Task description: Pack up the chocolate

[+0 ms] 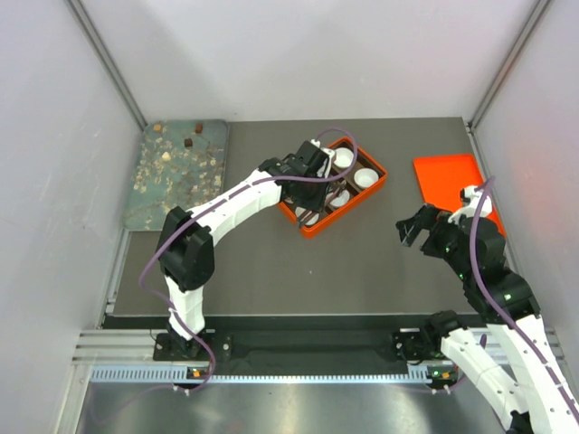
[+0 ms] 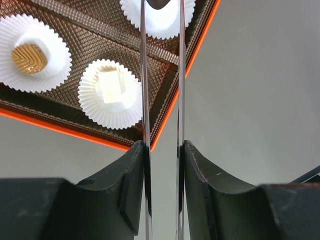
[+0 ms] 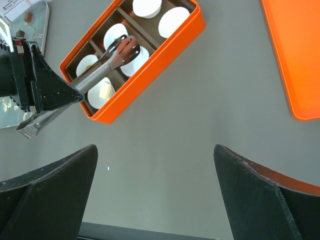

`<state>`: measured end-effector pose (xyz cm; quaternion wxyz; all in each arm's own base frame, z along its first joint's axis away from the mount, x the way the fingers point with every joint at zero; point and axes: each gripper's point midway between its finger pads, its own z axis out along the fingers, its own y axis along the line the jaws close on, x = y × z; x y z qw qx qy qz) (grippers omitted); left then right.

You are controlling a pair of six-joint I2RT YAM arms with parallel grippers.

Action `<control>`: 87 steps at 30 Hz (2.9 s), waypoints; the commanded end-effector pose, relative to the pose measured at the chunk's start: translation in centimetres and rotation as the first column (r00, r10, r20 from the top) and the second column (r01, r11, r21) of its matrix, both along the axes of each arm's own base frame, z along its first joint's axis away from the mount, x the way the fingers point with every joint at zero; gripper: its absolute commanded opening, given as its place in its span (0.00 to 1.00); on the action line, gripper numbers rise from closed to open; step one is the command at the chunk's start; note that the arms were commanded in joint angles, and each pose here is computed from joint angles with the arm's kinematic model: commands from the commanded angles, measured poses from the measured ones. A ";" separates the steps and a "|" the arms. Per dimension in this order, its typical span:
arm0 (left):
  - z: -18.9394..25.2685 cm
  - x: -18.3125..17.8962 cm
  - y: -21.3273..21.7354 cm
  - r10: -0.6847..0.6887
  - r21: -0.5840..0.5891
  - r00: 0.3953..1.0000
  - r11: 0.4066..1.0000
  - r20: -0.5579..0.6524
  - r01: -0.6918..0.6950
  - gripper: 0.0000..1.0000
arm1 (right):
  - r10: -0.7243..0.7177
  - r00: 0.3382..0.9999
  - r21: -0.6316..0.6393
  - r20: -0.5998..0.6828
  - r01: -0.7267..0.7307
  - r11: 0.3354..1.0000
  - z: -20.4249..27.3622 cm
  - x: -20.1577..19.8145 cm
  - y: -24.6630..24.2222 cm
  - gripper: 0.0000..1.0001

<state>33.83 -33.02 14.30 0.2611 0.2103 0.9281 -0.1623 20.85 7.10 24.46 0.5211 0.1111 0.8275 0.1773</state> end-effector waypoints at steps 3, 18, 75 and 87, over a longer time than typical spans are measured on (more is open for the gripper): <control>-0.1 0.2 0.2 -0.006 0.014 1.000 1.000 0.013 0.006 0.40 | 0.007 0.998 0.027 0.065 -0.009 1.000 2.5 0.6 0.4 1.00; 0.9 0.7 -0.2 -0.009 -0.002 0.999 1.000 0.039 0.009 0.46 | 0.010 0.998 0.034 0.068 -0.012 0.999 2.4 0.5 0.5 1.00; 1.5 20.5 40.3 0.717 -0.013 0.645 0.672 0.264 -0.741 0.50 | 0.070 0.995 0.037 0.072 -0.073 0.997 0.0 2.7 2.4 1.00; -0.5 22.4 40.2 0.691 0.006 0.680 0.701 0.244 -0.714 0.50 | 0.068 0.996 0.024 0.059 -0.069 0.997 -0.7 3.5 2.5 1.00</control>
